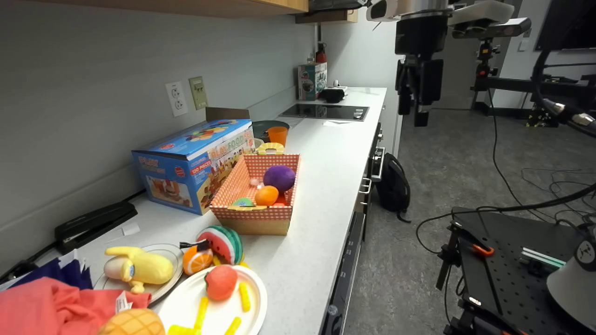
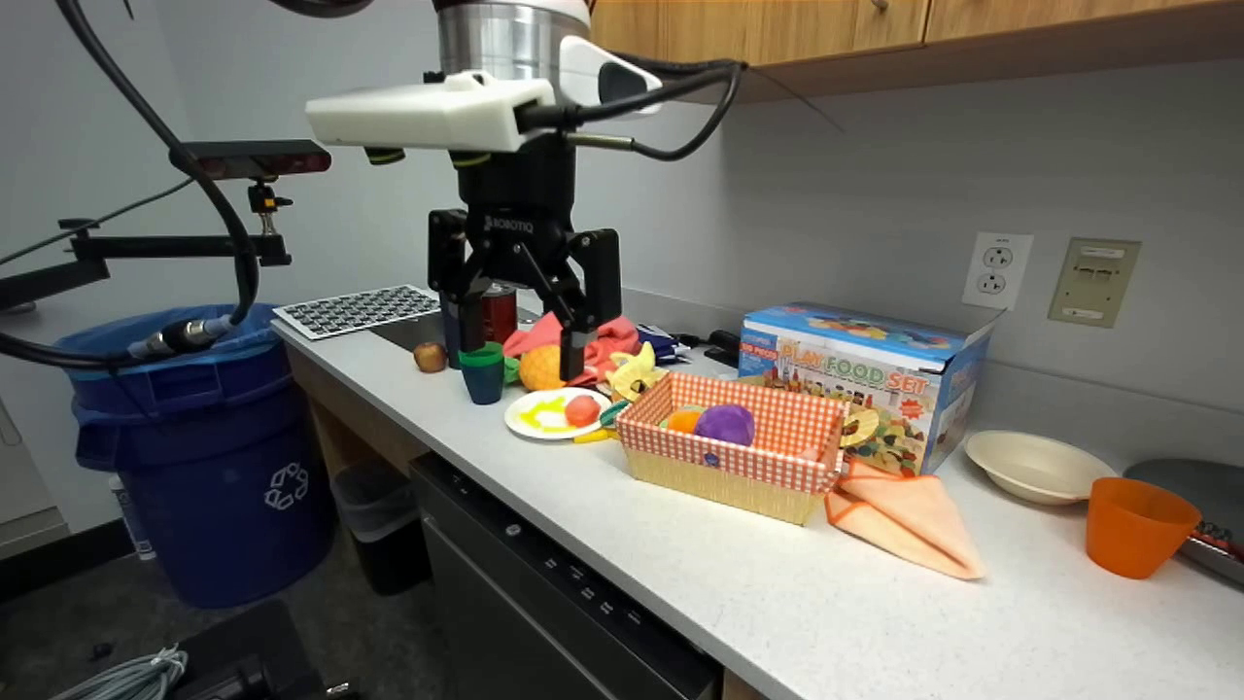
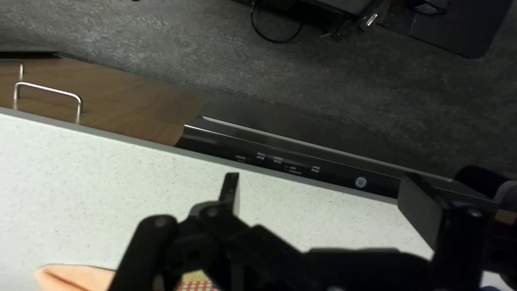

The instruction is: Put the purple and orange plushie on the plate respectively

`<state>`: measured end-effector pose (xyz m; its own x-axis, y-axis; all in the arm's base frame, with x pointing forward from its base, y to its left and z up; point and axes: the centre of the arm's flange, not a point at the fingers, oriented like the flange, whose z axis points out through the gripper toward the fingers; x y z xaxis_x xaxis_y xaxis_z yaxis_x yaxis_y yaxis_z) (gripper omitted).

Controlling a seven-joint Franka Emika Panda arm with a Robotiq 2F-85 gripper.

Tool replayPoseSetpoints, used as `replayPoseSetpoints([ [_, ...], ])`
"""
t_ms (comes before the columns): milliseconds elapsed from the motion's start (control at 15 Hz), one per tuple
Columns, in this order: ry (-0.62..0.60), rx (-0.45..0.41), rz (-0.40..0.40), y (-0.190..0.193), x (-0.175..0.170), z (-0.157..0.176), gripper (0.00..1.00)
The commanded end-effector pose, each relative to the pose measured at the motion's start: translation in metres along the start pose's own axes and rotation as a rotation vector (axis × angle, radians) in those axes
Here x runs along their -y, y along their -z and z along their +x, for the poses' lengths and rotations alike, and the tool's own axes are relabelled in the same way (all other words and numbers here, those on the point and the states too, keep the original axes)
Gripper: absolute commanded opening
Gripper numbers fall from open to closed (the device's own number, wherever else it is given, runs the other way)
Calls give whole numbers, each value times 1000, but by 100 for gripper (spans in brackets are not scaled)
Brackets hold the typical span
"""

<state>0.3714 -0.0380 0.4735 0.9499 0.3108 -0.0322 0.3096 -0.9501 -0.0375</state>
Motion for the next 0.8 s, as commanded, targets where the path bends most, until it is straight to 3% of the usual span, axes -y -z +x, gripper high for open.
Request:
replayPoseSetpoints([
  [0, 15, -10, -77, 0, -5, 1, 100],
  [267, 44, -28, -129, 2, -7, 3, 100],
  [733, 33, -28, -100, 5, -6, 5, 100],
])
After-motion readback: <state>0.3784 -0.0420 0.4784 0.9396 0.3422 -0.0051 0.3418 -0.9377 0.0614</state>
